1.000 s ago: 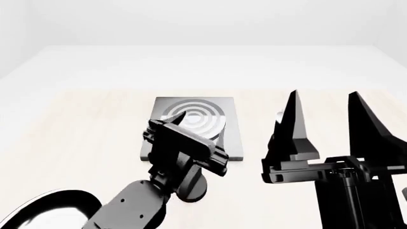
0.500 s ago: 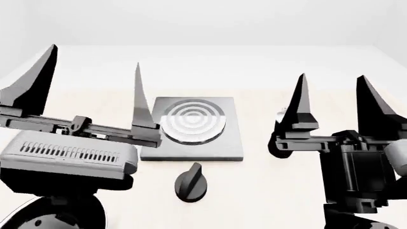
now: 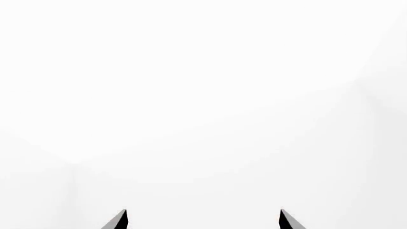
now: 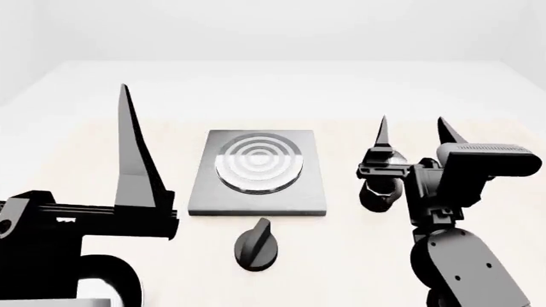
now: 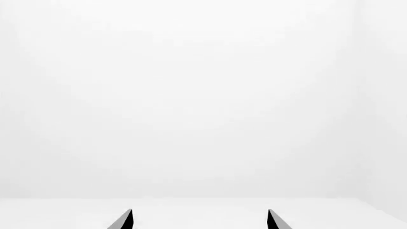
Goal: Turn on the stove and put the moka pot on it.
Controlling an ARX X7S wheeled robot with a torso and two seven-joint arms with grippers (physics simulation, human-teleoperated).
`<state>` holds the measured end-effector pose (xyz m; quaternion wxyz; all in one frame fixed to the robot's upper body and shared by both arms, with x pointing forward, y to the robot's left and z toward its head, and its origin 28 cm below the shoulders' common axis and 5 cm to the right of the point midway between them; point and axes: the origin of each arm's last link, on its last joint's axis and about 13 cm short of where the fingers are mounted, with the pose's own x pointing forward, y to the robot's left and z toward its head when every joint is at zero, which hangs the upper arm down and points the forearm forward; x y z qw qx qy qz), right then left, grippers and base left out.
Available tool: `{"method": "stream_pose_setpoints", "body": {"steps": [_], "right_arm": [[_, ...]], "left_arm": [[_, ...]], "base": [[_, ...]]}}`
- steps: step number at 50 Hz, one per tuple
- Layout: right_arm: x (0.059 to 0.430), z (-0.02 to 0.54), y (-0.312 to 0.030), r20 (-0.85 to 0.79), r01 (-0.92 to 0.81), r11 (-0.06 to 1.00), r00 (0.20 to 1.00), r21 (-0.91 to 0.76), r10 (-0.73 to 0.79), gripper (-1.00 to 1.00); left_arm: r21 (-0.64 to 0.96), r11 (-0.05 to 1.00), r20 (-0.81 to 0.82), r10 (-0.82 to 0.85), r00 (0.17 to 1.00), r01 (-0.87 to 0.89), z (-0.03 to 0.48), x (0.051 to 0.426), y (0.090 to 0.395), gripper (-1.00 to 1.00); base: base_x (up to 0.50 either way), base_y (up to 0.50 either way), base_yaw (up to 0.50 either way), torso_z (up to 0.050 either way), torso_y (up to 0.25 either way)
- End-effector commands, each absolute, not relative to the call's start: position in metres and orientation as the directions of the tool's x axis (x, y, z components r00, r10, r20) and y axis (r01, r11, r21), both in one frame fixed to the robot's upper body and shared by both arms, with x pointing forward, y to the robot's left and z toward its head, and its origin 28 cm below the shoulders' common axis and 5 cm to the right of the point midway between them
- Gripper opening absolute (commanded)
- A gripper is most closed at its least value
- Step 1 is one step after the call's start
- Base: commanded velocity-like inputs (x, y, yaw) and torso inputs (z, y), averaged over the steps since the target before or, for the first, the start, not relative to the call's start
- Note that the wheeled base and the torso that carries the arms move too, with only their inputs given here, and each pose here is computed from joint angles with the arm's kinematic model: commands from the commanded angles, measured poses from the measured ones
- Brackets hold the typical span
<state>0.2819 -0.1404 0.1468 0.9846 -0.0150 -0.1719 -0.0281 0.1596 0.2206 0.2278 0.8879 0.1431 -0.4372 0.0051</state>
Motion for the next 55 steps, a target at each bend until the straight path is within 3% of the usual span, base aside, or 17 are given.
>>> {"method": "stream_pose_setpoints", "body": {"steps": [1,19,55], "right_arm": [[0.311,0.108,-0.15,0.179,0.072,0.997,0.981,-0.015,-0.068,1.0],[0.336,0.061,-0.16,0.098,0.162,0.983,0.983,-0.084,-0.154,1.0],[0.337,0.01,-0.176,0.008,0.214,0.962,0.976,-0.171,-0.216,1.0]], "left_arm": [[0.236,0.958,0.763,-0.078,0.641,-0.165,0.226,0.151,0.226,1.0],[0.21,0.968,0.768,-0.074,0.636,-0.141,0.227,0.15,0.226,1.0],[0.201,0.975,0.76,-0.096,0.643,-0.091,0.229,0.156,0.221,1.0]], "base": [[0.0,0.0,0.0,0.0,0.0],[0.0,0.0,0.0,0.0,0.0],[0.0,0.0,0.0,0.0,0.0]]}}
